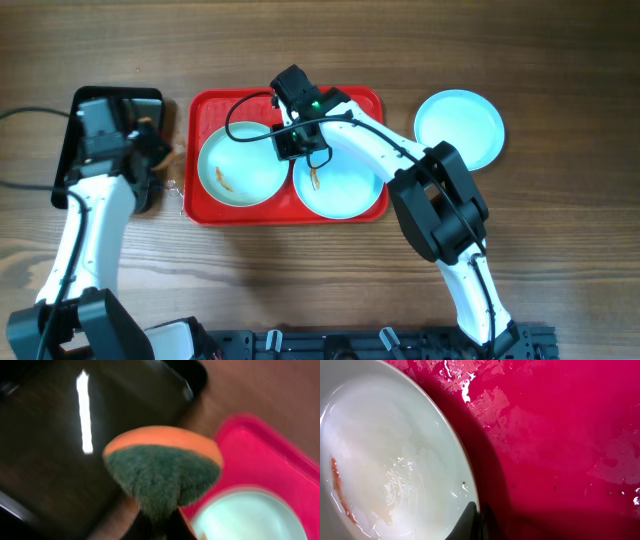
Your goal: Clean dirty plates on tray and stack at the side
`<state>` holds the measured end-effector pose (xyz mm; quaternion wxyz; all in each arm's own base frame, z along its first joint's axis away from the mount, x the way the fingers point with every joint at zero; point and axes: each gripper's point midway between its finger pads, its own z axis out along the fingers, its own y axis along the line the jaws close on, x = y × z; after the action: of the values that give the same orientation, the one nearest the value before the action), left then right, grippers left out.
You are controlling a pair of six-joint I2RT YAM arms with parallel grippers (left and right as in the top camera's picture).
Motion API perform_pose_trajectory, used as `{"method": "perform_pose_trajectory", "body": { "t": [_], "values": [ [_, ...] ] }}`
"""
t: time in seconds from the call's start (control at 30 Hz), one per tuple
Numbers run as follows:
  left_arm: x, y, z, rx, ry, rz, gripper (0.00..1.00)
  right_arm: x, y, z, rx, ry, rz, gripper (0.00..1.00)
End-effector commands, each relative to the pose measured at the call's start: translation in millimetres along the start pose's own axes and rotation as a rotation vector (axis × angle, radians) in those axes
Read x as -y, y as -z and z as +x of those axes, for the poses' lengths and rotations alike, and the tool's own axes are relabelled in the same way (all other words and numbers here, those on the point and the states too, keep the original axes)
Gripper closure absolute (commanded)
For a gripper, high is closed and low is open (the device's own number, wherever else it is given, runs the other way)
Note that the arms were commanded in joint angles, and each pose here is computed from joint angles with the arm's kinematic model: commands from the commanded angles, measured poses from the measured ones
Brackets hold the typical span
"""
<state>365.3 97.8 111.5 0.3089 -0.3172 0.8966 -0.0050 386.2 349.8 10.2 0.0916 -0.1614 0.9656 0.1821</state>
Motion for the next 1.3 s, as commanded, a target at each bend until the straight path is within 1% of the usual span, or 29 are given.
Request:
{"method": "perform_pose_trajectory", "body": {
  "t": [0.0, 0.03, 0.1, 0.13, 0.2, 0.27, 0.43, 0.6, 0.67, 0.73, 0.87, 0.9, 0.97, 1.0, 1.03, 1.07, 1.1, 1.13, 1.17, 1.2, 1.23, 1.27],
  "values": [
    [-31, -11, -31, 0.081, 0.070, -0.042, 0.96, 8, -8, 9, -0.030, 0.006, 0.040, 0.96],
    [-44, -22, -37, 0.095, 0.098, -0.061, 0.96, 9, -8, 10, -0.033, 0.017, 0.040, 0.96],
    [-60, -40, -39, 0.092, 0.126, -0.086, 0.96, 9, -8, 10, -0.034, 0.023, 0.040, 0.96],
    [-67, -50, -37, 0.080, 0.121, -0.099, 0.96, 9, -8, 10, -0.034, 0.022, 0.041, 0.96],
    [-78, -71, -29, 0.045, 0.047, -0.122, 0.96, 9, -8, 11, -0.037, 0.022, 0.042, 0.95],
    [-87, -88, -17, 0.004, 0.033, -0.139, 0.96, 9, -8, 11, -0.037, 0.022, 0.042, 0.96],
    [-90, -93, -11, -0.019, 0.032, -0.147, 0.96, 9, -8, 10, -0.035, 0.021, 0.041, 0.96],
    [-101, -108, 18, -0.120, 0.034, -0.178, 0.96, 9, -8, 11, -0.037, 0.022, 0.042, 0.96],
    [-98, -100, 6, -0.084, 0.037, -0.169, 0.96, 9, -8, 11, -0.039, 0.022, 0.042, 0.96],
    [-92, -83, -16, -0.017, 0.037, -0.152, 0.96, 10, -8, 13, -0.047, 0.020, 0.045, 0.96],
    [-71, -13, -76, 0.213, 0.035, -0.088, 0.96, 10, -8, 13, -0.045, 0.020, 0.045, 0.96],
    [-64, 9, -89, 0.273, 0.033, -0.063, 0.96, 10, -8, 12, -0.043, 0.020, 0.044, 0.96],
    [-52, 27, -96, 0.311, 0.025, -0.002, 0.96, 9, -8, 12, -0.041, 0.020, 0.043, 0.96],
    [-45, 27, -92, 0.288, 0.022, 0.040, 0.96, 9, -8, 12, -0.041, 0.020, 0.043, 0.96],
    [-44, 23, -86, 0.259, 0.021, 0.051, 0.96, 9, -8, 11, -0.040, 0.021, 0.043, 0.96],
    [-45, 15, -78, 0.221, 0.023, 0.050, 0.96, 9, -8, 11, -0.040, 0.021, 0.043, 0.96],
    [-40, 3, -67, 0.166, 0.023, 0.082, 0.96, 9, -8, 11, -0.037, 0.021, 0.042, 0.96],
    [-25, -4, -56, 0.111, 0.017, 0.177, 0.96, 9, -8, 10, -0.036, 0.021, 0.041, 0.96],
    [8, -1, -43, 0.037, 0.005, 0.382, 0.96, 9, -8, 10, -0.036, 0.016, 0.042, 0.96],
    [26, 8, -37, 0.003, -0.004, 0.498, 0.96, 9, -8, 10, -0.035, -0.005, 0.043, 0.96],
    [48, 23, -25, -0.061, -0.008, 0.649, 0.96, 9, -8, 9, -0.032, -0.021, 0.042, 0.95],
    [59, 33, -14, -0.119, 0.001, 0.737, 0.96, 9, -8, 8, -0.026, -0.033, 0.039, 0.96]
  ]
}}
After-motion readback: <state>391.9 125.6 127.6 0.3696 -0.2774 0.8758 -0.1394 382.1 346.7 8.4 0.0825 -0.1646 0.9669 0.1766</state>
